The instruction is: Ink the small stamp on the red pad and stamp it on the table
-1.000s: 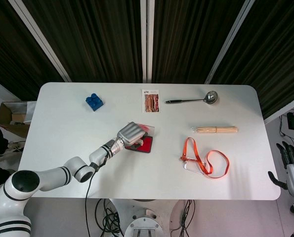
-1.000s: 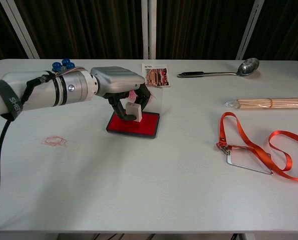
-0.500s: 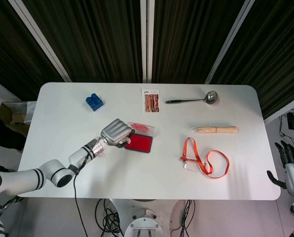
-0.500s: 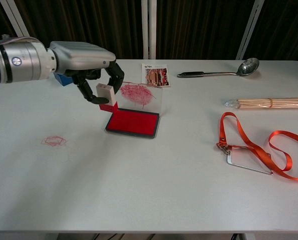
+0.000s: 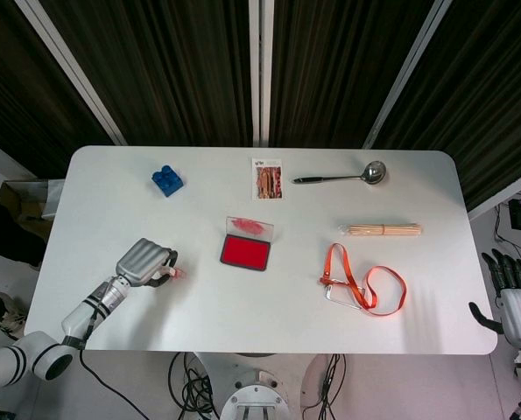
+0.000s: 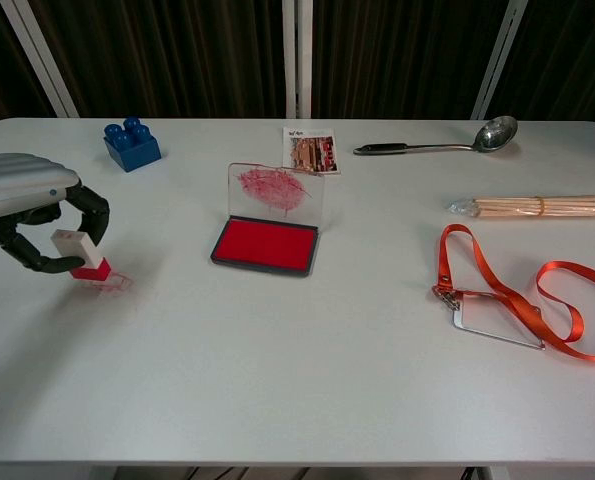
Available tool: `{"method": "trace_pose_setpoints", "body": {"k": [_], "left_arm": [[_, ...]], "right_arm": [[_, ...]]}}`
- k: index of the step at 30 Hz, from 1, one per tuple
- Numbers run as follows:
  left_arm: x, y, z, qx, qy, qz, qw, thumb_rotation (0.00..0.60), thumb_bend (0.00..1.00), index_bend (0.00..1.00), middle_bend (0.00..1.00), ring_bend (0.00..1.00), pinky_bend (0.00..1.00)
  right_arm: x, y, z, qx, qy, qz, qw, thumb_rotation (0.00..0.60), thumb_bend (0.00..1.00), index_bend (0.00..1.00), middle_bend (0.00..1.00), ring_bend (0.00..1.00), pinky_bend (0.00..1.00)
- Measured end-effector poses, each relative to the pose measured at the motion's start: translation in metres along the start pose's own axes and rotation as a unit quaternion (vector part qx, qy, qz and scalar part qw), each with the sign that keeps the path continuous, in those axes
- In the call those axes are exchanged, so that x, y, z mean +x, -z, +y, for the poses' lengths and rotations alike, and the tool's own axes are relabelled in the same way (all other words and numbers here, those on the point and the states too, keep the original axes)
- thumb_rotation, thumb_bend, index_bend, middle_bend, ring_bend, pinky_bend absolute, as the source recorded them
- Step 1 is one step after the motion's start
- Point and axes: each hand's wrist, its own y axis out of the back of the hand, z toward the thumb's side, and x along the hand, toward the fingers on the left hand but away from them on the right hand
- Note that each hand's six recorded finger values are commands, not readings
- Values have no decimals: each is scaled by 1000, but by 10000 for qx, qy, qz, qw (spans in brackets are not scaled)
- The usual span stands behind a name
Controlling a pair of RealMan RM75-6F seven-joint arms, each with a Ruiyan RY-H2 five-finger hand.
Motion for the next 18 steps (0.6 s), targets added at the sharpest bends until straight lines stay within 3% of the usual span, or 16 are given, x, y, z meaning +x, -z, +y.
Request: {"method": "trace_pose_setpoints", "body": {"k": [7, 18], "left_arm": [[1, 8, -15, -203, -78, 57, 9997, 600, 421, 604, 549, 974, 1000], [11, 5, -19, -308, -206, -33, 9993, 600, 420, 603, 549, 973, 1000]], "right_arm": [[1, -2, 3, 53, 16, -11, 10000, 600, 189, 0, 0, 0, 0], [1, -3, 0, 80, -42, -29, 10000, 600, 189, 0, 0, 0, 0]]}}
